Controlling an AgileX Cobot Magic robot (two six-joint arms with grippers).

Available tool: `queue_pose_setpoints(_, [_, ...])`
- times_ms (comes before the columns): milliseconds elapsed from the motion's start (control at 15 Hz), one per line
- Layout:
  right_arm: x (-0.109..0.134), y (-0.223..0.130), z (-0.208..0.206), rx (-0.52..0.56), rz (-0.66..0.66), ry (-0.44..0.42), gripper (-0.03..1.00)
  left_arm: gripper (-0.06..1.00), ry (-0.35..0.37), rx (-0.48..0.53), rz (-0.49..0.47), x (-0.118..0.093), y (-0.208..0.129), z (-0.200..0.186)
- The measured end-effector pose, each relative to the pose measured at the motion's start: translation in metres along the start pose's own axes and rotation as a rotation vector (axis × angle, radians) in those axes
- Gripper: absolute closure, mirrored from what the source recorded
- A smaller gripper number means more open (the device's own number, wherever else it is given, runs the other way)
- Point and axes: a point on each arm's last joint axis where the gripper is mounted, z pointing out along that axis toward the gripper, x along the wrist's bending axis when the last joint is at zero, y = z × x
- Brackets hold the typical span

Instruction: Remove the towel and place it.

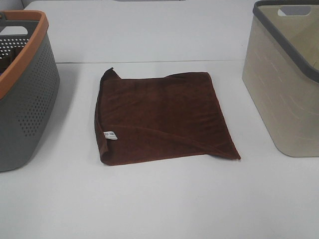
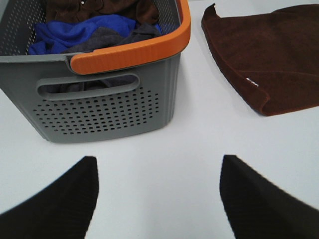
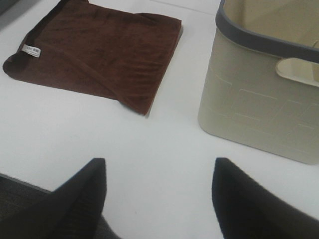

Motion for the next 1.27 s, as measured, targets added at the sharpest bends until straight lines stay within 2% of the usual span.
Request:
queue_pose_setpoints(133, [0.0001, -0.0003, -0.0005, -0.004, -0.001, -0.001, 0.37, 0.28, 0.002, -0.035, 0.004, -0.0005, -0.0026, -0.0047])
queue_pose_setpoints(333, [0.0002, -0.0003, -0.0004, -0.004, 0.003, -0.006, 0.37, 0.28, 0.002, -0.035, 0.004, -0.0005, -0.0026, -0.0047])
queue_pose_setpoints(600, [0.0009, 0.0004, 0.0007, 0.0, 0.047, -0.076, 0.37, 0.28, 0.002, -0.035, 0.004, -0.0005, -0.0026, -0.0047])
queue_pose_setpoints(1267, [0.0009, 0.0004, 0.0007, 0.0, 0.048, -0.076, 0.37, 0.28, 0.002, -0.035, 0.004, -0.0005, -0.0026, -0.0047])
